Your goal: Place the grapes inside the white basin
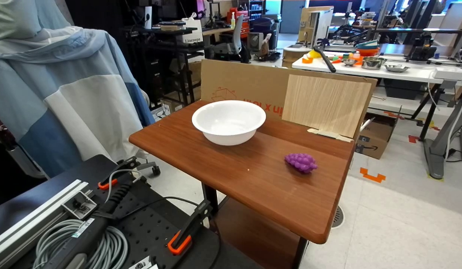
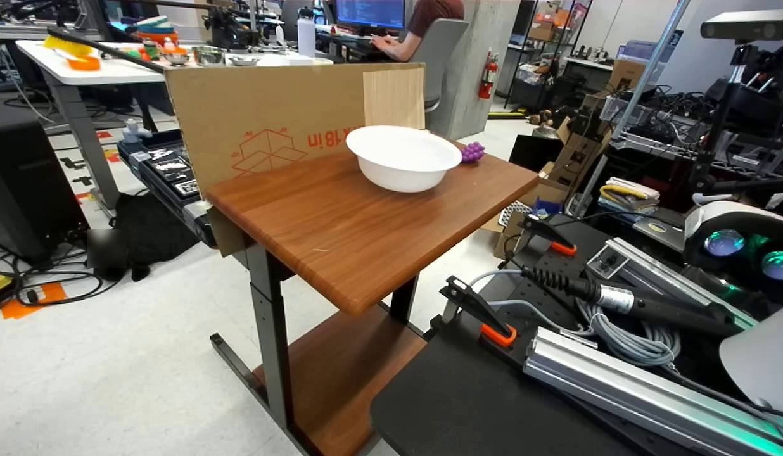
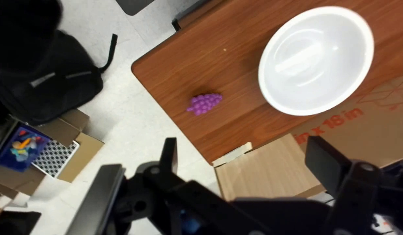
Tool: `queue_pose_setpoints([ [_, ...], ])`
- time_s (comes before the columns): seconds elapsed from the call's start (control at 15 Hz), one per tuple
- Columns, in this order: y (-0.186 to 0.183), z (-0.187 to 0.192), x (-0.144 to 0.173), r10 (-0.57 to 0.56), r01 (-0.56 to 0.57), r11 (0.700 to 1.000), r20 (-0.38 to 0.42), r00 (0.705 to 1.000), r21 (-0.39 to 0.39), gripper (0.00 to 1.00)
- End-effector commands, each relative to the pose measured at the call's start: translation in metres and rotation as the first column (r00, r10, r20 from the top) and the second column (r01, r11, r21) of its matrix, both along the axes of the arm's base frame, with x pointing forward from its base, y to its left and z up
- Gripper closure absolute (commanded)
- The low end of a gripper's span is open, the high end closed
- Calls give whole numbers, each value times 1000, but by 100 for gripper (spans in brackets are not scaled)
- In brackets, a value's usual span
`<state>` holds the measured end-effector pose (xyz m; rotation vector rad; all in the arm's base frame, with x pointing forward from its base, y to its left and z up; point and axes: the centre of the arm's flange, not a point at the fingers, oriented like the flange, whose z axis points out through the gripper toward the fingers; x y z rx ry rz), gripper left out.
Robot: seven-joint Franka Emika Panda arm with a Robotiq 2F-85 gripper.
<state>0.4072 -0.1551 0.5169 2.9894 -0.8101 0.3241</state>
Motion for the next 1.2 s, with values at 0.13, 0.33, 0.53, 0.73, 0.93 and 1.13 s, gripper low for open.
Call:
queue_pose_setpoints([
  [0.13,-91,-25,51,-256,251,952,9,967,176,0],
  [0.33,-111,-44,68,-385,372,888,-8,923,271,0],
  [0.53,-103,-53,58,-376,370,890,-29,926,266,0],
  [0.73,-105,-58,65,-402,395,877,-33,915,272,0],
  [0.93,-93,-65,74,-535,524,790,-59,843,318,0],
  [1.13,-85,-92,92,-636,643,687,-150,757,339,0],
])
